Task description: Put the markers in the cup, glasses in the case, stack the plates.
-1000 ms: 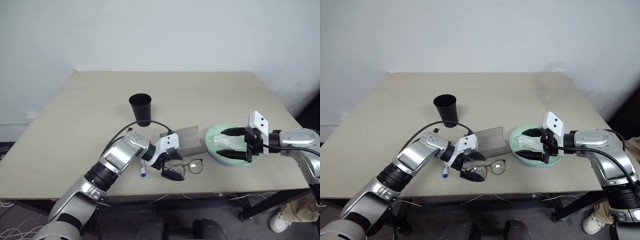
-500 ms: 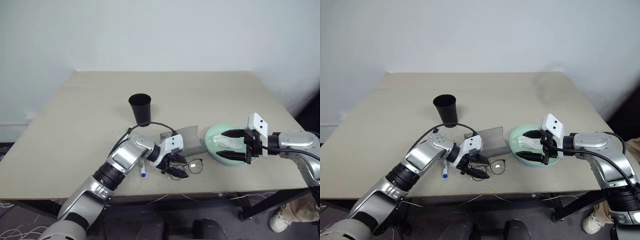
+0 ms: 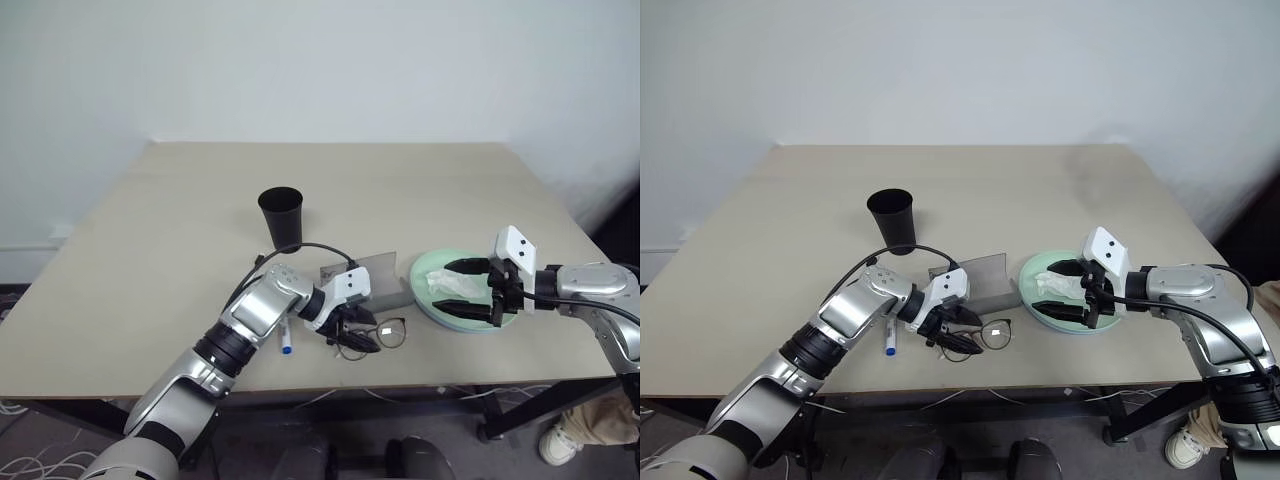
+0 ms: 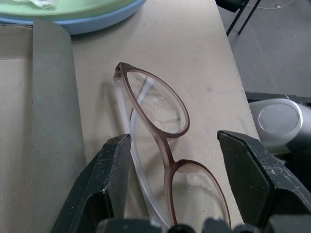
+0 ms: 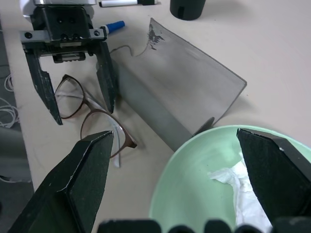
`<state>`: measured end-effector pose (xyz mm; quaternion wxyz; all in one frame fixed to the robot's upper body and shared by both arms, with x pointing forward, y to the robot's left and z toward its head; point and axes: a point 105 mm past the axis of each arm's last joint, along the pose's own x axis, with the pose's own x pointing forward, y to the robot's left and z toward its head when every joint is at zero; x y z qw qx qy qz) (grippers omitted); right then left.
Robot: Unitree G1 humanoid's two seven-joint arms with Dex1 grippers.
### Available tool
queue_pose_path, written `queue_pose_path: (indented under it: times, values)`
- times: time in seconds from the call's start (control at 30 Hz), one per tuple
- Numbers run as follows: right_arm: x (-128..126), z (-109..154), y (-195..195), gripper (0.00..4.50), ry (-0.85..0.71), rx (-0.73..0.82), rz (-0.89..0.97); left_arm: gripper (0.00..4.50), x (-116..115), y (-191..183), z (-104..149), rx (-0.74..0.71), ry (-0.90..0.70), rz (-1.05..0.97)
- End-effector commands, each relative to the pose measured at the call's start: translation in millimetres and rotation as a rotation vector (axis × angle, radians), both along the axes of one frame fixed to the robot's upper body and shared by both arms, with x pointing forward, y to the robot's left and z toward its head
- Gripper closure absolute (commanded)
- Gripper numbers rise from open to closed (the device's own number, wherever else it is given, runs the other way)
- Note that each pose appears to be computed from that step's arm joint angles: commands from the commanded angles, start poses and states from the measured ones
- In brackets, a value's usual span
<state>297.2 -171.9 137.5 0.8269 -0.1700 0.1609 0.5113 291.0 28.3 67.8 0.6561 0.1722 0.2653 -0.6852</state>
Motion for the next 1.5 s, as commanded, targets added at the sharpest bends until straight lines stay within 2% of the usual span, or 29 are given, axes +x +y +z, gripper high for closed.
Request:
queue_pose_path:
  times: [0.03,0.07,0.3,0.57,0.87,1.13,1.2,1.33,1.5]
  values:
    - [-1,12,1,0.09,-0.049,-0.001,0.006,1.9,4,-5,12,-0.004,-0.049,-0.031]
    - [-1,12,1,0.09,-0.049,-0.002,0.006,2.13,4,-5,11,-0.001,-0.05,-0.03]
    - [1,12,2,0.09,-0.052,-0.002,0.004,4.45,6,-7,12,-0.009,-0.065,-0.024]
    - [2,12,3,0.09,-0.054,-0.001,0.006,4.45,7,-8,19,-0.037,-0.075,-0.032]
    - [6,11,-1,0.09,-0.055,-0.009,0.003,4.45,-2,9,54,-0.14,-0.012,-0.077]
    - [10,11,1,0.09,-0.056,-0.007,0.011,4.45,53,30,87,-0.26,-0.083,0.175]
    - [11,11,2,0.09,-0.057,-0.006,0.014,4.45,65,31,88,-0.261,-0.101,0.221]
    - [14,12,6,0.09,-0.062,-0.002,0.025,4.45,84,29,73,-0.198,-0.149,0.254]
    - [14,12,7,0.09,-0.064,-0.001,0.027,4.45,85,18,53,-0.162,-0.136,0.218]
